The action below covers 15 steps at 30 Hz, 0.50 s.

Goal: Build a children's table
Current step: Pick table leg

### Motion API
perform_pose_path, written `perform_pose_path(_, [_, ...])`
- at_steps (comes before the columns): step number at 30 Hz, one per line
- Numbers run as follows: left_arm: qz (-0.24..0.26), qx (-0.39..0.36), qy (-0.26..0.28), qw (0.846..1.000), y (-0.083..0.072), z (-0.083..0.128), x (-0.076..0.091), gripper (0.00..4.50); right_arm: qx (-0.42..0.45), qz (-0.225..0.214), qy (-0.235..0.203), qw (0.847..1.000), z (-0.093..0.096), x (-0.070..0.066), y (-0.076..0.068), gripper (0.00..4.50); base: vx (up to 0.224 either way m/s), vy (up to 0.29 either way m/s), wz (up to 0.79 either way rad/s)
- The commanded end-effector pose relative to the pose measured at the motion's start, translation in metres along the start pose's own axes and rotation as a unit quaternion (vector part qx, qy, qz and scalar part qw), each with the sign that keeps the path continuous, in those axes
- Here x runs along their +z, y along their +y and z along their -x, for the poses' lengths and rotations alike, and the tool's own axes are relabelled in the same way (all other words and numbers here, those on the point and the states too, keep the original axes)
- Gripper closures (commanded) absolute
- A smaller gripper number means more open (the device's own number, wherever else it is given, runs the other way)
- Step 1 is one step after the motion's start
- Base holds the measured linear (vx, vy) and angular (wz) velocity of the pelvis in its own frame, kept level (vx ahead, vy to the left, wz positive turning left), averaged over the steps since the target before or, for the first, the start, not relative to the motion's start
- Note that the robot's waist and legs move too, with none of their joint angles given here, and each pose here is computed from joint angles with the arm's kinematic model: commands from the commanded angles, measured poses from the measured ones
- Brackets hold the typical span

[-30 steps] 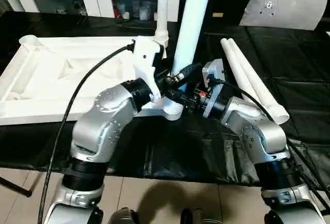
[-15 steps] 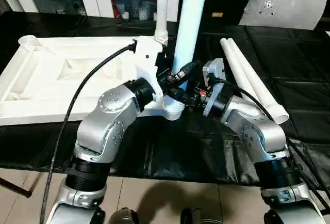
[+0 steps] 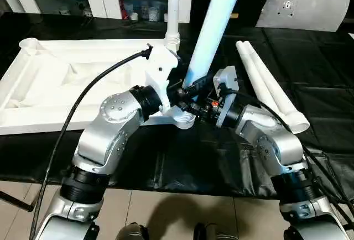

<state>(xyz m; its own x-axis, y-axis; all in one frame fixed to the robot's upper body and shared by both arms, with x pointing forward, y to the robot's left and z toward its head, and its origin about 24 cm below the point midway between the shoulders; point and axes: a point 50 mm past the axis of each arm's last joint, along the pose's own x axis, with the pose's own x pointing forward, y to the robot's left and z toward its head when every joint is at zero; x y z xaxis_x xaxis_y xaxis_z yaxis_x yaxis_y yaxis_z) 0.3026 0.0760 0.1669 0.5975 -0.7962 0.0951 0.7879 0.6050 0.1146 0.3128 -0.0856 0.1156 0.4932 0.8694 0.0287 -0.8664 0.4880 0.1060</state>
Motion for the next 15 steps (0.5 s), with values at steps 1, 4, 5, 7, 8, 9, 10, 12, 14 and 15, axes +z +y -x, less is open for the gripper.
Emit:
perform_pose_path(1, [0.034, 0.070, -0.001, 0.997, 0.019, 0.007, -0.002, 2.57, -0.009, 0.013, -0.001, 1.000, 0.006, 0.002, -0.004, 2.55, 0.000, 0.000, 0.00])
perform_pose_path(4, [0.092, 0.138, -0.014, 0.986, 0.034, 0.006, -0.002, 2.57, -0.012, 0.004, -0.005, 1.000, 0.004, 0.005, -0.005, 2.55, 0.000, 0.000, 0.00])
perform_pose_path(5, [0.095, 0.148, -0.014, 0.984, 0.036, 0.006, -0.002, 2.57, -0.012, 0.005, -0.006, 1.000, 0.004, 0.006, -0.005, 1.99, 0.000, 0.000, 0.00])
perform_pose_path(7, [0.088, 0.149, -0.009, 0.985, 0.039, 0.006, -0.002, 2.57, -0.009, 0.004, -0.010, 1.000, 0.004, 0.008, -0.006, 1.85, 0.000, 0.000, 0.00])
perform_pose_path(8, [0.084, 0.146, -0.007, 0.986, 0.039, 0.006, -0.002, 2.57, -0.005, 0.001, -0.013, 1.000, 0.005, 0.009, -0.005, 1.85, 0.000, 0.000, 0.00])
perform_pose_path(9, [0.087, 0.141, -0.007, 0.986, 0.039, 0.006, -0.001, 2.57, 0.001, 0.001, -0.016, 1.000, 0.005, 0.010, -0.005, 1.79, 0.000, 0.000, 0.00])
perform_pose_path(10, [0.091, 0.136, -0.009, 0.986, 0.041, 0.007, 0.000, 2.57, 0.017, 0.000, -0.020, 1.000, 0.007, 0.013, -0.003, 1.66, 0.000, 0.000, 0.00])
perform_pose_path(12, [0.097, 0.134, -0.011, 0.986, 0.043, 0.008, 0.002, 2.57, 0.032, 0.000, -0.022, 0.999, 0.010, 0.016, -0.002, 1.41, 0.000, 0.000, 0.00])
perform_pose_path(14, [0.102, 0.122, -0.014, 0.987, 0.046, 0.010, 0.005, 2.57, 0.037, -0.002, -0.021, 0.999, 0.015, 0.020, -0.004, 1.40, 0.000, 0.000, 0.00])
perform_pose_path(15, [0.103, 0.114, -0.015, 0.988, 0.047, 0.011, 0.006, 2.57, 0.040, -0.003, -0.022, 0.999, 0.017, 0.022, -0.004, 1.16, 0.000, 0.000, 0.00])
